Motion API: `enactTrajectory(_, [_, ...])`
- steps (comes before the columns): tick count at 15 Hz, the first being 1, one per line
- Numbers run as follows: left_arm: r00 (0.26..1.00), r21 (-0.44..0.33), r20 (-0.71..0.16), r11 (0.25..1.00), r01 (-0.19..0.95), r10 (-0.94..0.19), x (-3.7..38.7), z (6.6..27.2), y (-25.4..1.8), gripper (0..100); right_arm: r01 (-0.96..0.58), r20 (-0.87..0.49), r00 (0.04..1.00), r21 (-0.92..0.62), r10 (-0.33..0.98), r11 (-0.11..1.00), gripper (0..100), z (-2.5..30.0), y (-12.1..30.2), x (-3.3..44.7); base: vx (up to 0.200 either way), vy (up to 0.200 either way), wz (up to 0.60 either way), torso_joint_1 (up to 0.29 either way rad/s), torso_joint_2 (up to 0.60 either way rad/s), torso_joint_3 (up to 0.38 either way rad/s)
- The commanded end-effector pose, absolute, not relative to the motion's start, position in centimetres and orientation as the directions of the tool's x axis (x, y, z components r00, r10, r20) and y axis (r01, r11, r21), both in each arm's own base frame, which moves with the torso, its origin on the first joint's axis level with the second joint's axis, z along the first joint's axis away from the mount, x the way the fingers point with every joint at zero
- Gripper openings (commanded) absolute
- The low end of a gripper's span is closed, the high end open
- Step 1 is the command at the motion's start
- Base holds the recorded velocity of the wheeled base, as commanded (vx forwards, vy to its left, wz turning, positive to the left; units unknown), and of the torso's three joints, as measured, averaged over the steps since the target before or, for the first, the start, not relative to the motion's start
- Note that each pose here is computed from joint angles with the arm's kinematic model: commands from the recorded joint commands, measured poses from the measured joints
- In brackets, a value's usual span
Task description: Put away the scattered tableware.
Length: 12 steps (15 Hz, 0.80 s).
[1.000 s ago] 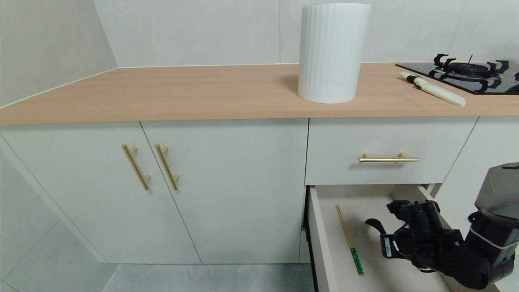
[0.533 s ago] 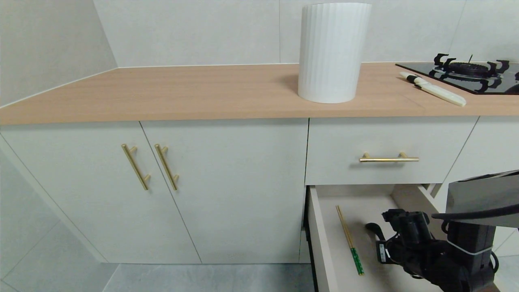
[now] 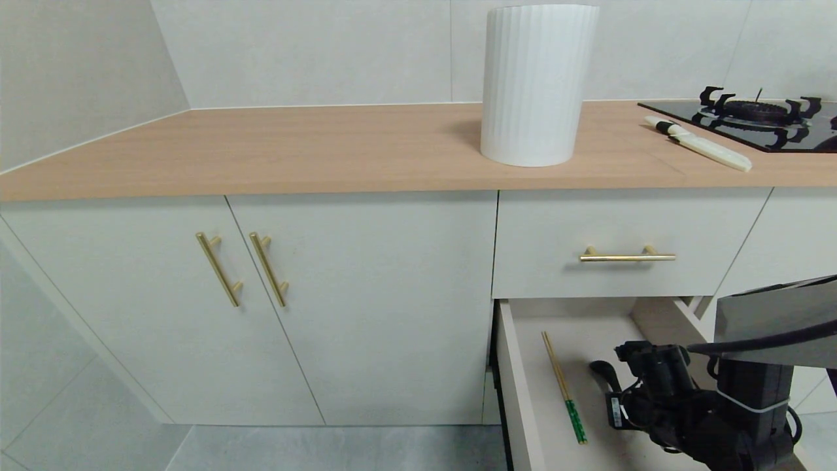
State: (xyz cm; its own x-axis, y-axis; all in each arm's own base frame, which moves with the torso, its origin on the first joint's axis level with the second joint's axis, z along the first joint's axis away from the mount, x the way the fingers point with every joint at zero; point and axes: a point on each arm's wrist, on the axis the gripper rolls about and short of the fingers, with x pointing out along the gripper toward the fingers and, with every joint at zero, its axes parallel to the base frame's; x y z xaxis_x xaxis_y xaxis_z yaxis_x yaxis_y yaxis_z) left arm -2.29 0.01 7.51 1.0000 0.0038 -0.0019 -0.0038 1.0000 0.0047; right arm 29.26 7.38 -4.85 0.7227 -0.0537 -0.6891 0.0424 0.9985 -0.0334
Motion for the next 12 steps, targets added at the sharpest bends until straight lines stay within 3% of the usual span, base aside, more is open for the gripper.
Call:
enactTrajectory(1, [1.000,0.005,-0.003,1.000,-0.005,0.005,-2.3,7.5,0.0,100,0.042,-0.687,0.724,-0.033,-0.053,0.999,100,-4.8,7.4,29.3,0.000,0.000,0.00,0.000,0.00,0.000])
enactTrajectory(8, [1.000,0.005,-0.003,1.000,-0.005,0.005,-2.3,7.5,0.0,100,0.045,-0.675,0.736,-0.028,-0.052,0.999,100,-4.3,7.4,29.3,0.000,0.000,0.00,0.000,0.00,0.000])
enactTrajectory(12, [1.000,0.005,-0.003,1.000,-0.005,0.005,-2.3,7.5,0.0,100,0.061,-0.617,0.786,0.011,-0.041,0.998,100,-0.7,7.1,28.9,0.000,0.000,0.00,0.000,0.00,0.000])
